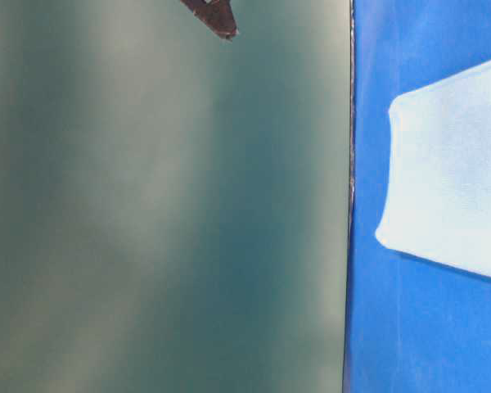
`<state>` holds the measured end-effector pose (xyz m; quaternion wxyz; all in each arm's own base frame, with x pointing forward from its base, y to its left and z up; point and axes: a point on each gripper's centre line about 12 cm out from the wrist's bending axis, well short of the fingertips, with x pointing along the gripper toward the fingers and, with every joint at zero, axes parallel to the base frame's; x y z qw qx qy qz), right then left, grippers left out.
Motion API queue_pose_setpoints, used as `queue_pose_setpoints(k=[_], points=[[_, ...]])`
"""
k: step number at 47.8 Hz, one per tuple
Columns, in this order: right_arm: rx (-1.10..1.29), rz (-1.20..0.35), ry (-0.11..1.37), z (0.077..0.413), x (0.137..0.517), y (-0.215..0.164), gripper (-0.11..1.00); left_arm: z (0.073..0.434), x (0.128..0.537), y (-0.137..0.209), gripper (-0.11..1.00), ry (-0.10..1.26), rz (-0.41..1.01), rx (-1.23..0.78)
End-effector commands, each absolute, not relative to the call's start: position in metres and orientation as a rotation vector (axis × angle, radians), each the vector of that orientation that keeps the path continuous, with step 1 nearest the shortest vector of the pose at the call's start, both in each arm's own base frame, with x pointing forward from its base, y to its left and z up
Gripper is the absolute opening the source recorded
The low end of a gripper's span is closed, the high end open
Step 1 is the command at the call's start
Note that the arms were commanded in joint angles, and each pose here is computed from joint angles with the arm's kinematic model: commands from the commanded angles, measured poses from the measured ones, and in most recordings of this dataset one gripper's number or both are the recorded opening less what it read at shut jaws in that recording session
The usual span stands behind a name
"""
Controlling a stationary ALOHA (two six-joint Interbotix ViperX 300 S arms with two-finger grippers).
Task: Fold the light blue towel.
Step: 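Move both grippers to the far end corners of the towel strip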
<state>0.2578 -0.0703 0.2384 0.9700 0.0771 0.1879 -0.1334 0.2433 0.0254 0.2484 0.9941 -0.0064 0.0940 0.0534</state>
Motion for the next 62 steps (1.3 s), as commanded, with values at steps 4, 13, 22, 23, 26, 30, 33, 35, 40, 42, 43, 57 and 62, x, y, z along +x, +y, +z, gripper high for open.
queue_pose_setpoints(k=[4, 13, 22, 23, 26, 30, 33, 35, 40, 42, 43, 57, 62], points=[[0.155, -0.270, 0.353, 0.249, 0.262, -0.072, 0.55, 0.256, 0.246, 0.026, 0.78, 0.164, 0.110, -0.010], [0.150, -0.342, 0.387, 0.252, 0.269, -0.092, 0.55, 0.254, 0.259, 0.042, 0.78, 0.169, 0.164, -0.010], [0.144, -0.444, 0.514, 0.233, 0.286, -0.128, 0.55, 0.241, 0.293, 0.074, 0.78, 0.249, 0.246, -0.006], [0.136, -0.454, 0.538, 0.229, 0.290, -0.133, 0.55, 0.238, 0.297, 0.077, 0.78, 0.260, 0.251, -0.002], [0.123, -0.473, 0.582, 0.221, 0.297, -0.143, 0.55, 0.232, 0.309, 0.087, 0.78, 0.288, 0.269, 0.017], [0.105, -0.487, 0.634, 0.208, 0.305, -0.155, 0.55, 0.218, 0.328, 0.103, 0.78, 0.339, 0.292, 0.035], [0.107, -0.495, 0.664, 0.197, 0.311, -0.163, 0.55, 0.204, 0.339, 0.115, 0.78, 0.377, 0.311, 0.033], [0.111, -0.499, 0.693, 0.186, 0.314, -0.168, 0.55, 0.195, 0.346, 0.123, 0.78, 0.403, 0.322, 0.032], [0.127, -0.498, 0.735, 0.165, 0.319, -0.177, 0.55, 0.171, 0.361, 0.142, 0.78, 0.458, 0.351, 0.015], [0.136, -0.494, 0.748, 0.155, 0.320, -0.179, 0.55, 0.164, 0.367, 0.149, 0.78, 0.474, 0.360, 0.011], [0.140, -0.491, 0.749, 0.152, 0.321, -0.181, 0.55, 0.157, 0.370, 0.153, 0.78, 0.487, 0.365, 0.007], [0.186, -0.444, 0.722, 0.117, 0.331, -0.192, 0.55, 0.110, 0.385, 0.185, 0.78, 0.535, 0.416, -0.017], [0.193, -0.444, 0.733, 0.109, 0.336, -0.196, 0.55, 0.103, 0.384, 0.192, 0.78, 0.537, 0.433, -0.021]])
